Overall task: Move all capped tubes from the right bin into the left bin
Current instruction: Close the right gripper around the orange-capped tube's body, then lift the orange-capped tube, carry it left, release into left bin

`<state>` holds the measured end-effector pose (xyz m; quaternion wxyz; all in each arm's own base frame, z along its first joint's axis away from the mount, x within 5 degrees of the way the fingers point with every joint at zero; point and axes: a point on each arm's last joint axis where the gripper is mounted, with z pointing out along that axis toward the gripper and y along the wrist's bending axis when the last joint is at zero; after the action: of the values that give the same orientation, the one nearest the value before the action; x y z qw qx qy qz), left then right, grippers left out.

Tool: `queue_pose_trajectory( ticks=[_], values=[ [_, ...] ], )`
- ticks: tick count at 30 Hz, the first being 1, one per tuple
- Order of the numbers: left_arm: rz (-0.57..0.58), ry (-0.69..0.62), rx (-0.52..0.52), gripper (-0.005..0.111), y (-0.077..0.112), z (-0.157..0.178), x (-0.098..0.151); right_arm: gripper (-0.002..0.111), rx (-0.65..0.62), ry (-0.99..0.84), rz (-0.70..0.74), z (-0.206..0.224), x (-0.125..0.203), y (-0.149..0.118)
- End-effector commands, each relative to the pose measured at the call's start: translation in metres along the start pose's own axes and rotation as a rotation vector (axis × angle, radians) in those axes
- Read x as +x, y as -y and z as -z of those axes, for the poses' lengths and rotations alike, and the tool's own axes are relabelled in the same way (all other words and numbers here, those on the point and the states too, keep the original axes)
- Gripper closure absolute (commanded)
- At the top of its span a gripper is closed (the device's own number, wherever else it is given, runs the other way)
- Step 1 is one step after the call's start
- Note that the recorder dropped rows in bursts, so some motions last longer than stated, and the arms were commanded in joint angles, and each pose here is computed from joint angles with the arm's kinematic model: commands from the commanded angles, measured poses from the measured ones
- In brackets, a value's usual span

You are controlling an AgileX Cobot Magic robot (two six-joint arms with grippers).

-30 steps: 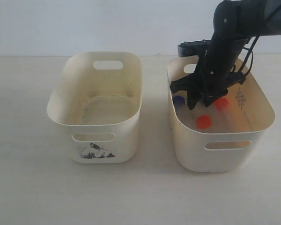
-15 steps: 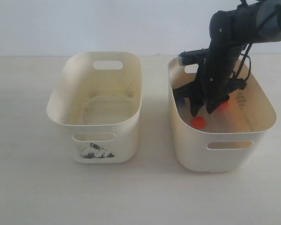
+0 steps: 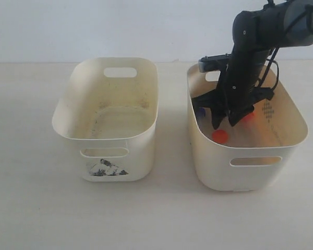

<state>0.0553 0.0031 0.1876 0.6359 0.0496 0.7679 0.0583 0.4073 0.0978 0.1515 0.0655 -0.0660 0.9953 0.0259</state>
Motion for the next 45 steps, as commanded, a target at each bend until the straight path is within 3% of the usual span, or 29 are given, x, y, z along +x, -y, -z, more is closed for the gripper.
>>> queue_pose_trajectory(
  ticks=[1,3,5,8,15,17,23,27,30,33,39,41,43,45],
  values=[
    [0.013,0.016,-0.001,0.102,0.000,0.001,-0.002,0.089,0.004,-0.071,-0.004,-0.016,0.007,0.001],
    [0.013,0.016,-0.001,0.102,0.000,0.001,-0.002,0.103,0.002,-0.071,-0.005,-0.016,0.007,0.001],
    [0.013,0.016,-0.001,0.102,0.000,0.001,-0.002,0.108,0.002,-0.069,-0.005,-0.016,0.007,0.001],
    [0.013,0.016,-0.001,0.102,0.000,0.001,-0.002,0.101,0.002,-0.069,-0.007,-0.016,0.007,0.001],
    [0.013,0.016,-0.001,0.102,0.000,0.001,-0.002,0.070,0.002,-0.073,-0.007,-0.016,0.007,0.001],
    [0.013,0.016,-0.001,0.102,0.000,0.001,-0.002,0.069,0.002,-0.073,-0.007,-0.016,0.007,0.001],
    [0.013,0.016,-0.001,0.102,0.000,0.001,-0.002,0.075,0.003,-0.079,-0.007,-0.018,0.008,0.001],
    [0.013,0.016,-0.001,0.102,0.000,0.001,-0.002,0.108,0.004,-0.087,-0.007,-0.019,0.008,0.001],
    [0.013,0.016,-0.001,0.102,0.000,0.001,-0.002,0.108,0.003,-0.083,-0.007,-0.012,0.009,0.001],
    [0.013,0.016,-0.001,0.102,0.000,0.001,-0.002,0.108,0.000,-0.059,0.019,0.016,0.008,0.000],
    [0.013,0.016,-0.001,0.102,0.000,0.001,-0.002,0.108,-0.023,0.119,0.076,0.137,0.004,-0.005],
    [0.013,0.016,-0.001,0.102,0.000,0.001,-0.002,0.108,-0.135,0.237,0.074,0.182,0.008,-0.016],
    [0.013,0.016,-0.001,0.102,0.000,0.001,-0.002,0.108,-0.364,0.324,0.105,0.211,0.015,-0.036],
    [0.013,0.016,-0.001,0.102,0.000,0.001,-0.002,0.108,-0.628,0.372,0.278,0.223,0.020,-0.068]
  ],
)
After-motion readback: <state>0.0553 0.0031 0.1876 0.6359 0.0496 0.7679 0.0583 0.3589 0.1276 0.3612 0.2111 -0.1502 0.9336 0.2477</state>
